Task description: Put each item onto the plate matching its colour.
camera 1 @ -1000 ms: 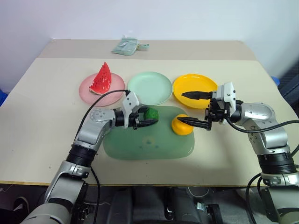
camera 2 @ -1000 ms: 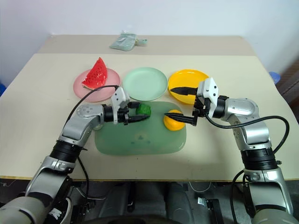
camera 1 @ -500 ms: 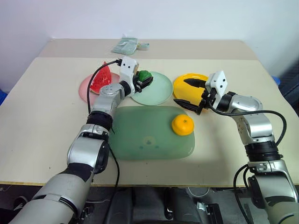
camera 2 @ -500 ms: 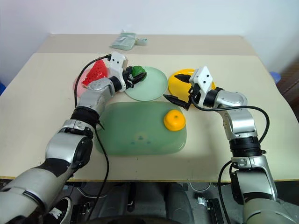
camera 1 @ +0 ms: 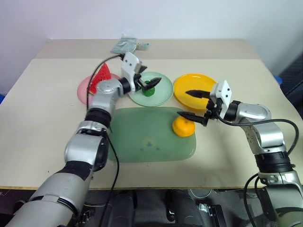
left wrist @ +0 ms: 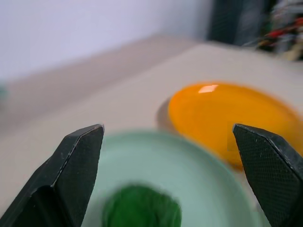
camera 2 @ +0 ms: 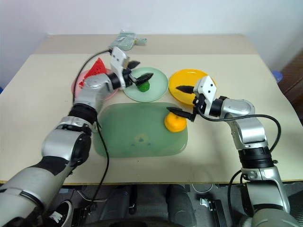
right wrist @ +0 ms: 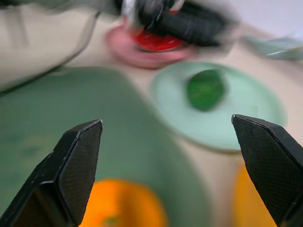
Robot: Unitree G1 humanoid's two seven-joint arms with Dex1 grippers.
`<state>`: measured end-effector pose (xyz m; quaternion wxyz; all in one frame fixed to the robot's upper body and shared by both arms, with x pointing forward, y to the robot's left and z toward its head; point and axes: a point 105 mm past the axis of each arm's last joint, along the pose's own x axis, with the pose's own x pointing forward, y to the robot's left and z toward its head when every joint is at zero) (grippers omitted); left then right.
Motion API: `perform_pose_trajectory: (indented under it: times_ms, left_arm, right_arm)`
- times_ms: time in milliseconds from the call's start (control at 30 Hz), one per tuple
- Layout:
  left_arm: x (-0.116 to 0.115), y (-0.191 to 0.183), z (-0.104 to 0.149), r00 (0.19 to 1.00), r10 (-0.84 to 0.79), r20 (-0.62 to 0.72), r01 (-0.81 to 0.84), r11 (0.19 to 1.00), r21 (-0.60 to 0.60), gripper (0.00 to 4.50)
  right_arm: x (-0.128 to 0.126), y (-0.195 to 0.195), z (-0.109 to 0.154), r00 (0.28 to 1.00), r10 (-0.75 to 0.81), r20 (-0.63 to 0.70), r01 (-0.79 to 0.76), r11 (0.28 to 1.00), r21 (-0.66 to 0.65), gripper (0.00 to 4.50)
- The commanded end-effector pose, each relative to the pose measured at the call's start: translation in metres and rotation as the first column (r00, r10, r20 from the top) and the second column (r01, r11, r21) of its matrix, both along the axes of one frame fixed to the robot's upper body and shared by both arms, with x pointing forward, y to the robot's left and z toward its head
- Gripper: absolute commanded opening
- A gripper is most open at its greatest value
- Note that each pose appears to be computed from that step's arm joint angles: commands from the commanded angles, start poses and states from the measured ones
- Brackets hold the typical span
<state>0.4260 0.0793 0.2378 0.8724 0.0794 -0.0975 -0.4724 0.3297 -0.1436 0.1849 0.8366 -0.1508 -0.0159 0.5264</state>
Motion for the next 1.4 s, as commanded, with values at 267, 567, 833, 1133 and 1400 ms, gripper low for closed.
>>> perform_pose_trajectory:
  times_ms: [267,567,833,1133,1400]
  left_arm:
    - [-0.108,0.032,-0.023,0.886,-0.453,-0.098,0.462,0.88,0.106,4.44]
    - [-0.142,0.04,-0.04,0.87,-0.471,-0.147,0.489,0.863,0.125,4.44]
    - [-0.152,0.042,-0.05,0.865,-0.469,-0.179,0.496,0.853,0.161,4.44]
    - [-0.143,0.043,-0.051,0.891,-0.425,-0.163,0.445,0.887,0.122,4.5]
    - [-0.1,0.039,-0.045,0.977,-0.204,-0.065,0.21,0.974,0.088,4.5]
  right_arm:
    - [-0.004,-0.003,-0.016,0.999,0.03,-0.033,-0.034,0.991,-0.133,4.5]
    - [-0.002,-0.002,-0.043,0.997,0.031,-0.065,-0.046,0.97,-0.24,4.5]
    - [-0.004,-0.004,-0.051,0.994,0.042,-0.103,-0.066,0.966,-0.249,4.5]
    - [0.013,-0.003,-0.024,0.999,-0.03,-0.033,0.026,0.993,-0.112,3.32]
    - [0.081,-0.034,0.007,0.901,-0.426,0.078,0.426,0.905,0.02,3.32]
